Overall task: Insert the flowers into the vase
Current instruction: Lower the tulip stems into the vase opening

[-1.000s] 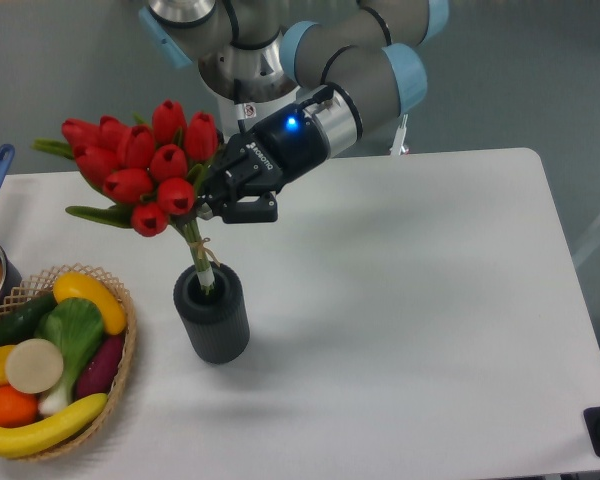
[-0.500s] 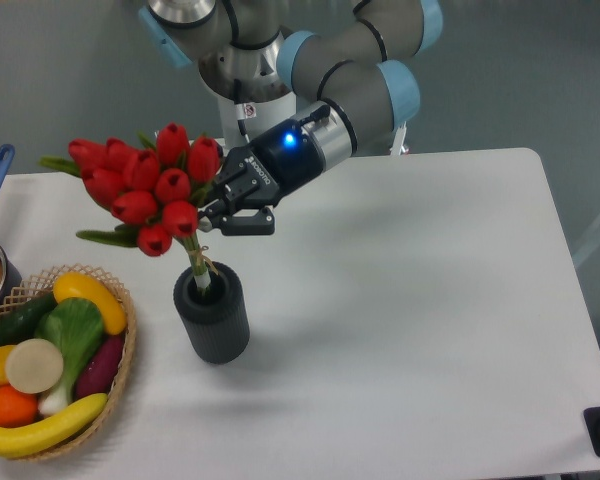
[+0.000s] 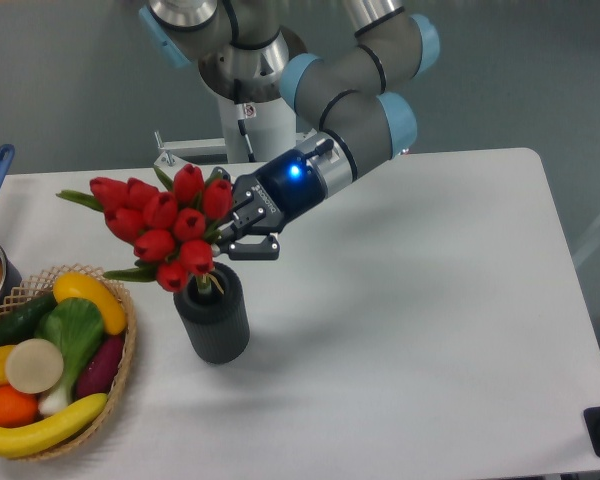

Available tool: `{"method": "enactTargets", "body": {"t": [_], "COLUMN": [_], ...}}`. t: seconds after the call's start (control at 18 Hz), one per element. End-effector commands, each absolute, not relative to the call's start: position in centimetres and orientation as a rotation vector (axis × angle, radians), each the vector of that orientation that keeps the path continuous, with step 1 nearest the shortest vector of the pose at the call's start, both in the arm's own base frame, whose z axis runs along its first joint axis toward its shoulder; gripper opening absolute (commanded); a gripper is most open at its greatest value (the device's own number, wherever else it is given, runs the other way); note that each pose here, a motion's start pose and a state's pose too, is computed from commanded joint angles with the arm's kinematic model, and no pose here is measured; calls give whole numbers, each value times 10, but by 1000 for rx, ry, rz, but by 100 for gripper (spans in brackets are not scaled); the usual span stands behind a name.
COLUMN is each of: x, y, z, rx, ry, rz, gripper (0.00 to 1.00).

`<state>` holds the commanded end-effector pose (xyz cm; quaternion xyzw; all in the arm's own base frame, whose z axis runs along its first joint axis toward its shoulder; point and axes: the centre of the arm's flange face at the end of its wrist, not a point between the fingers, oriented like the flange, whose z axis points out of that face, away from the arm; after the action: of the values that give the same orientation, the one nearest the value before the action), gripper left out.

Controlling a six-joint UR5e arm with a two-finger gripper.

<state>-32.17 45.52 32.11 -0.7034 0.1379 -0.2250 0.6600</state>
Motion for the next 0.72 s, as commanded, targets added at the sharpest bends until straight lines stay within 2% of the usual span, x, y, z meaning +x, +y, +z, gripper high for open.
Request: {"method": "enactTargets", "body": {"t": [0.72], "x": [-323], "y": [456], "z": [276], "rx": [-1668], "ry": [266], "rz": [-552], "gripper": [27]}}
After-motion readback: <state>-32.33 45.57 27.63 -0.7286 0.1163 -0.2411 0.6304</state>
